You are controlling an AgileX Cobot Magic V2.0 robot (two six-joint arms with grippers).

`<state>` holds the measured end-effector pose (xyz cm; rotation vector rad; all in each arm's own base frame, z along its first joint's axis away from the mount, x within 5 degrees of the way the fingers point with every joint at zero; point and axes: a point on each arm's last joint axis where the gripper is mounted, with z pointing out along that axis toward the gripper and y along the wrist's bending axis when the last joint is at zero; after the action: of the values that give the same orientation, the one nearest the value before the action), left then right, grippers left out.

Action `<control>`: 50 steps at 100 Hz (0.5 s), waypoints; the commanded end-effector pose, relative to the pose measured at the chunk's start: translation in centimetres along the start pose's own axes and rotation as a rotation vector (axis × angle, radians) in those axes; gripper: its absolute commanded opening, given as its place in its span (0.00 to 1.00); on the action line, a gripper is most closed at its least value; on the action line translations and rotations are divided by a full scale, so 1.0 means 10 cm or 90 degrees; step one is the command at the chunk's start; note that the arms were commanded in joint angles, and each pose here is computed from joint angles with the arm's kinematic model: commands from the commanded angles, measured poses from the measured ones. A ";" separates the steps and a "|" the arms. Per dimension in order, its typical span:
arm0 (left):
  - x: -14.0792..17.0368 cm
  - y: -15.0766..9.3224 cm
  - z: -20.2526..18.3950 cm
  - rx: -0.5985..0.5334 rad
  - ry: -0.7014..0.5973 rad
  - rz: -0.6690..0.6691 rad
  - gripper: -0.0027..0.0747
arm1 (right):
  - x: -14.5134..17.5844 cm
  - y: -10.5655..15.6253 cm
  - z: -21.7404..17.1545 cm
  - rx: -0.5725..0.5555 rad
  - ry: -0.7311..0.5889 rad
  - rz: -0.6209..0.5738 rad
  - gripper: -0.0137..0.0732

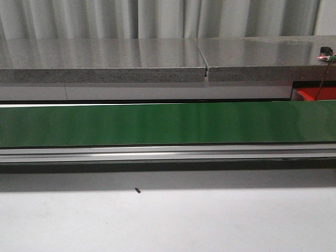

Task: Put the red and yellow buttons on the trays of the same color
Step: 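Lower the left gripper onto a yellow button on the table and grasp it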

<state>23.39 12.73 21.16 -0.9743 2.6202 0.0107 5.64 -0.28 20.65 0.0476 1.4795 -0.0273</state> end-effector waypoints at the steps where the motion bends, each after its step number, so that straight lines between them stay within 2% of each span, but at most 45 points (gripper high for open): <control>1: -0.14 -0.03 -0.05 0.015 -0.060 -0.013 0.83 | -0.14 0.00 -0.02 -0.003 -0.071 -0.003 0.09; 16: -0.19 -0.03 0.00 0.019 -0.083 -0.015 0.81 | -0.14 0.00 -0.02 -0.003 -0.071 -0.003 0.09; 21: -0.20 -0.03 0.02 0.018 -0.081 -0.015 0.74 | -0.14 0.00 -0.02 -0.003 -0.071 -0.003 0.09; 31: -0.20 -0.03 0.08 0.018 -0.076 -0.018 0.53 | -0.14 0.00 -0.02 -0.003 -0.071 -0.003 0.09; 38: -0.21 -0.03 0.12 0.019 -0.072 -0.023 0.42 | -0.14 0.00 -0.02 -0.003 -0.071 -0.003 0.09; 50: -0.22 -0.04 0.13 0.021 -0.077 -0.024 0.33 | -0.14 0.00 -0.02 -0.003 -0.071 -0.003 0.09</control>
<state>24.94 13.58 18.97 -0.9894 2.5880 0.0081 5.64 -0.28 20.65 0.0476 1.4795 -0.0273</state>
